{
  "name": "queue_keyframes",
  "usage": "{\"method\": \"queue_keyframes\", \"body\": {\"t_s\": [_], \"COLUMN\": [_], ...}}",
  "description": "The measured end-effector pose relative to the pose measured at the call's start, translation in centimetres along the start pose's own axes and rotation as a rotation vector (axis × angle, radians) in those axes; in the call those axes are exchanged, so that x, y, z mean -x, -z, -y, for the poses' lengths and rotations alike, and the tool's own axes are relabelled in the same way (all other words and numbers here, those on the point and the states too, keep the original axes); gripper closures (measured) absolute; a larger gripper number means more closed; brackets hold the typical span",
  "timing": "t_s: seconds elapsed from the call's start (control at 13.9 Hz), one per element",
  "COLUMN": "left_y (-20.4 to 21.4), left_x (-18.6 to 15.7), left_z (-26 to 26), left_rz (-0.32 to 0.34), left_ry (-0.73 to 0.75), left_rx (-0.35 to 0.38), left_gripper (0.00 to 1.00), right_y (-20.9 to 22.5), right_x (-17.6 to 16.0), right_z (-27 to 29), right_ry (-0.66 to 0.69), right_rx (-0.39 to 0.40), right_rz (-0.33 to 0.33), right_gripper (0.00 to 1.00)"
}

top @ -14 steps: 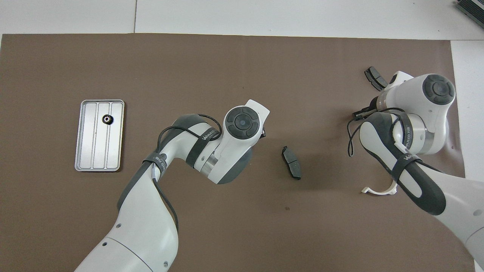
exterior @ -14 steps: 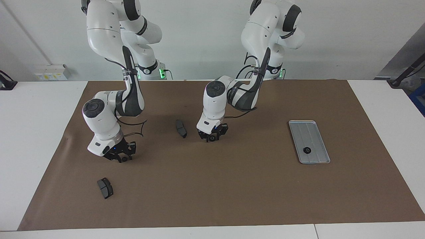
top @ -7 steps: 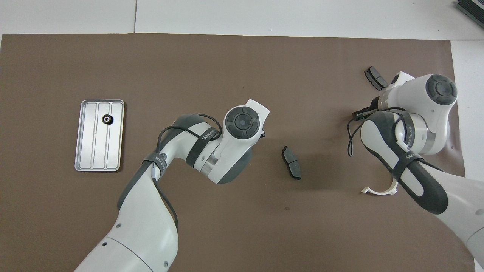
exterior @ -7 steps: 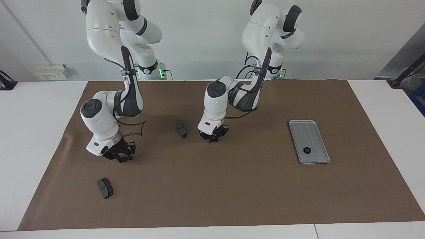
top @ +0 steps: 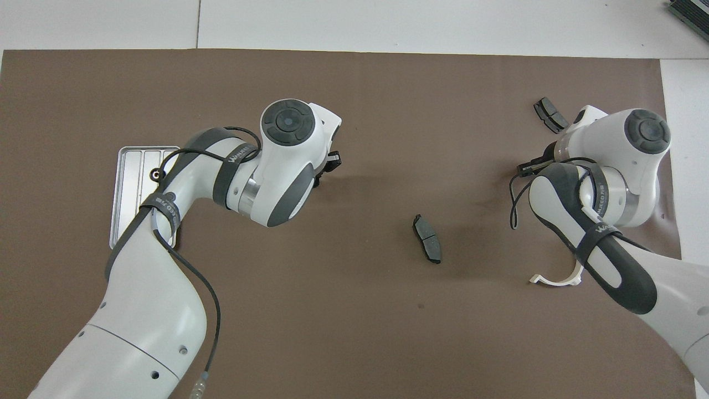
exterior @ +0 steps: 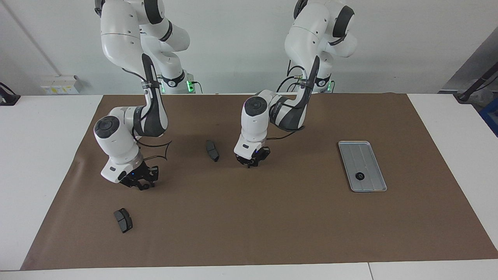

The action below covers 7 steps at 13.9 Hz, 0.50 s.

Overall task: Pick bearing gear from pile to tray
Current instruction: 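Carry the second gear to the metal tray and release it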

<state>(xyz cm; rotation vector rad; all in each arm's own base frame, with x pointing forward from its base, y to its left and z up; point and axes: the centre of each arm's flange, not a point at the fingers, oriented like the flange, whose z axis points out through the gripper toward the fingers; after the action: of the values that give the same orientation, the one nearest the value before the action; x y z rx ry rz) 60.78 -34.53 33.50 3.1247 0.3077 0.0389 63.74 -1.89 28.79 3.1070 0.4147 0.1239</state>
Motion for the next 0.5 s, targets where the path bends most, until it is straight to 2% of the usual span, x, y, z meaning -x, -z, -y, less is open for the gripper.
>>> {"method": "queue_keyframes", "body": {"t_s": [0.22,0.5], "left_y": [0.7,1.3], "left_x": [-4.5,-9.8], "left_z": [6.8,19.0], "left_rz": [0.032,0.057], "left_ry": [-0.090,-0.221], "left_rx": [-0.024,-0.025], "left_gripper": [0.68,0.68], "right_y": [0.0,0.0], "right_x": [0.0,0.0], "right_z": [0.0,0.0], "right_ry": [0.000,-0.001], "right_rx": [-0.001,-0.001], "right_rz": [0.003,0.003], "right_gripper": [0.53,0.56]}}
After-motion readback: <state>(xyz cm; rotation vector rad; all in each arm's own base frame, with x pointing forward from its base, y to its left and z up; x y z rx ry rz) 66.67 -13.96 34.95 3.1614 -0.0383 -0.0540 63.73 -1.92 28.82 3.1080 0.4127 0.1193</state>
